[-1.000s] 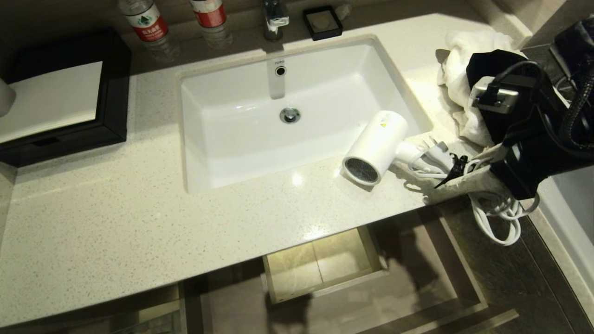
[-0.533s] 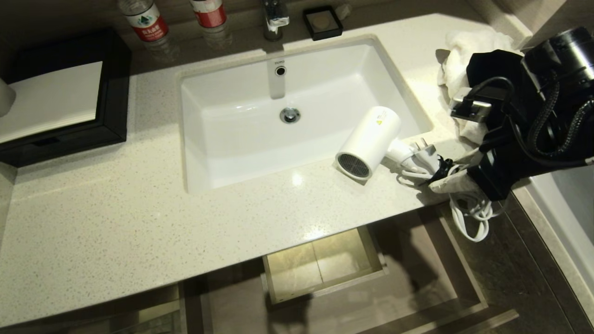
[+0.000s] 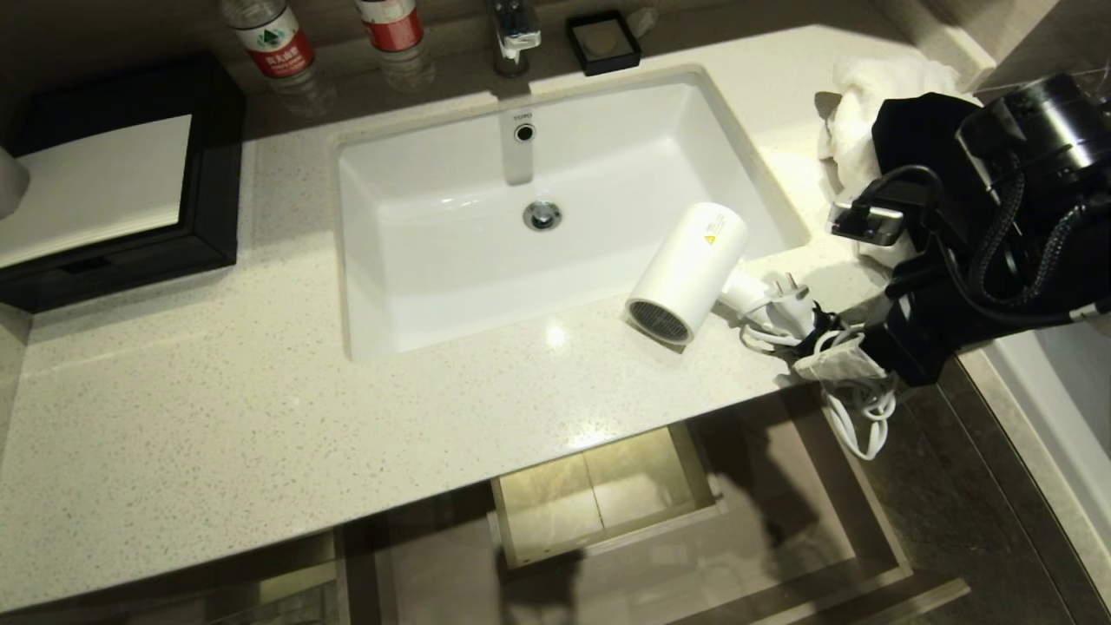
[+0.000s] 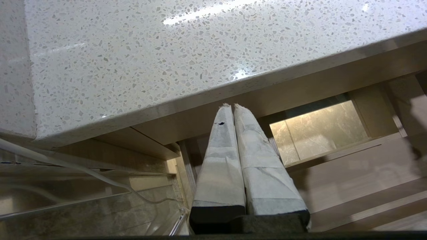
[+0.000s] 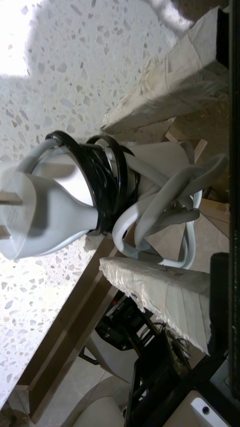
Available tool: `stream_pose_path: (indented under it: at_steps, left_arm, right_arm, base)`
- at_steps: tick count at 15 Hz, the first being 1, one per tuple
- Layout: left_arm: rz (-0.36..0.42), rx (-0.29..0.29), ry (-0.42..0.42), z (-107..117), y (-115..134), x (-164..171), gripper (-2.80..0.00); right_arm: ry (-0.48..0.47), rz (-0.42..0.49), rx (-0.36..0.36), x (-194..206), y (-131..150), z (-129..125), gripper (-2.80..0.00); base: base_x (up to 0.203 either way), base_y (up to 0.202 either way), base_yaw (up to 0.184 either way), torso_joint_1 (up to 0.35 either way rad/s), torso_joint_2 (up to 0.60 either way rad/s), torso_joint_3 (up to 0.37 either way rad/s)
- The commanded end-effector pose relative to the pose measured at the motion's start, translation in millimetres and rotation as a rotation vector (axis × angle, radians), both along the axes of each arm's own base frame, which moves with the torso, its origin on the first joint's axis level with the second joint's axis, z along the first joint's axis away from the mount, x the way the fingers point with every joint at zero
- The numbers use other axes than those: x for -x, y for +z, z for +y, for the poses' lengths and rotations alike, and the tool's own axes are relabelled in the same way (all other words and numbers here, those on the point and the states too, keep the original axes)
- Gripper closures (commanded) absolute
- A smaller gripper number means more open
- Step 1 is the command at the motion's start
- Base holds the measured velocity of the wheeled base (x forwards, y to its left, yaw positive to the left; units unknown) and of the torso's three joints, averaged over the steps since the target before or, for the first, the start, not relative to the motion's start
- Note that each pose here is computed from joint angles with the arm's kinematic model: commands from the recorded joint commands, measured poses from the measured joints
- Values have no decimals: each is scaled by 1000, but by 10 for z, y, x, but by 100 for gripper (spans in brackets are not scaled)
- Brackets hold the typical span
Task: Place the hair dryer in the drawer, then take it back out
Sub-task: Pick up the hairdryer
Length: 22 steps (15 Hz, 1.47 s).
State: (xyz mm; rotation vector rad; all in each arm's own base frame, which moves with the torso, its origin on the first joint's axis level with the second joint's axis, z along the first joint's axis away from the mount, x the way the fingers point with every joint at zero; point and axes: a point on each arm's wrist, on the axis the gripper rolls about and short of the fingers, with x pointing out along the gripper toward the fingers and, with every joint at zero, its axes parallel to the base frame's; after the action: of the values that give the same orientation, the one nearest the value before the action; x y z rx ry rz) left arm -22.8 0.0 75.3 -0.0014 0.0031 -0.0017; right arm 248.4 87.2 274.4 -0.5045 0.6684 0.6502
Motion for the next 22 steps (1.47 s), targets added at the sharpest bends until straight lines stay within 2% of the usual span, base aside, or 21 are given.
stream_pose_path:
  at_steps: [1, 6, 9, 11, 14, 16, 19, 22]
  left_arm:
    - [1, 0, 0, 0, -5, -1, 0]
    - [2, 0, 0, 0, -6, -1, 0]
    - [2, 0, 0, 0, -5, -1, 0]
    - [2, 0, 0, 0, -6, -1, 0]
    - [0, 0, 0, 0, -2, 0, 0]
    - [1, 0, 0, 0, -5, -1, 0]
    - [2, 0, 0, 0, -6, -1, 0]
    - [2, 0, 0, 0, -6, -1, 0]
  right_arm:
    - [-10, -16, -7, 9, 49, -35, -280]
    - [-86, -65, -17, 90, 178, -264, -280]
    - [-101, -129, -39, -37, 217, -268, -280]
    - [-77, -192, -58, -94, 237, -232, -280]
    - [-69, -211, -67, -4, 300, -242, -280]
    - [-22, -213, -88, 77, 320, -222, -280]
    - [79, -246, -28, 219, 278, -252, -280]
    - [115, -229, -38, 287, 196, -263, -280]
  base:
    - [0, 0, 0, 0, 0, 0]
    - [0, 0, 0, 0, 0, 0]
    - [0, 0, 0, 0, 0, 0]
    - [0, 0, 0, 0, 0, 0]
    - [0, 0, 0, 0, 0, 0]
    - [0, 0, 0, 0, 0, 0]
    - [0, 0, 0, 0, 0, 0]
    - [0, 0, 0, 0, 0, 0]
